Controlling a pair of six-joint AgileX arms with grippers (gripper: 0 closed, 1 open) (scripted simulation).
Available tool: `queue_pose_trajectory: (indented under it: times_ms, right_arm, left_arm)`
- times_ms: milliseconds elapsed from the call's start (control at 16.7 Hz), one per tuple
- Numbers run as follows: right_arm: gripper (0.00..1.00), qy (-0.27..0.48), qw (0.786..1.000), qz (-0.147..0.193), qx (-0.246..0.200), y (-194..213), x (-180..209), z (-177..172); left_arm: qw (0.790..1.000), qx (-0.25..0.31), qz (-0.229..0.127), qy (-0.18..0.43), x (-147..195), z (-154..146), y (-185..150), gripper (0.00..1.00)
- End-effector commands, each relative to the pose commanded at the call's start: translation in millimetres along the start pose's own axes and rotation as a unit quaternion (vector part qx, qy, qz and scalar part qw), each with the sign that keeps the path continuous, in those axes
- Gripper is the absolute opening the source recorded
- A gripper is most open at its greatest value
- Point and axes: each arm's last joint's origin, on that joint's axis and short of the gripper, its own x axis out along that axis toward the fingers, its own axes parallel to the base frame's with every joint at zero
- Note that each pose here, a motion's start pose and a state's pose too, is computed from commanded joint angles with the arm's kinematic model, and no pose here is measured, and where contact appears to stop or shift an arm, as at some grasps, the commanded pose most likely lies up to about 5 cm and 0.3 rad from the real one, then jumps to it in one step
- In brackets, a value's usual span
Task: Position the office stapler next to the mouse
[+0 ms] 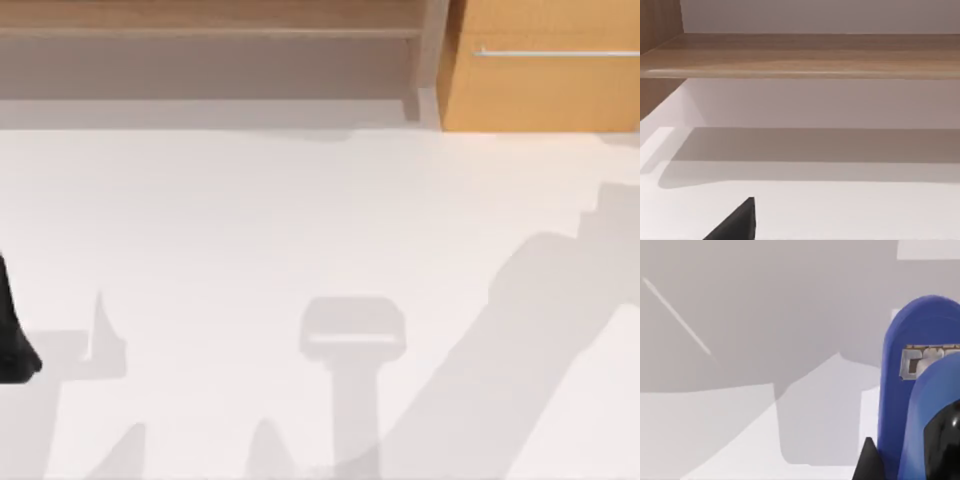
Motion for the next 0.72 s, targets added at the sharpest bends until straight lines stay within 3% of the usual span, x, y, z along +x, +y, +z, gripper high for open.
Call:
queue_pose_trajectory:
  times_ms: [300,540,720]
  right_arm:
    - [0.0,0.002,0.993,0.004,0.118,54.5,-7.2,13.5]
    - [0.0,0.005,0.974,0.006,0.228,105.3,-10.5,16.7]
    - [0.0,0.005,0.958,0.006,0.285,137.1,-11.6,14.3]
  left_arm:
    - [1.0,0.0,0.0,0.0,0.0,0.0,0.0,1.0]
    - [1.0,0.0,0.0,0.0,0.0,0.0,0.0,1.0]
    - [1.0,0.0,0.0,0.0,0.0,0.0,0.0,1.0]
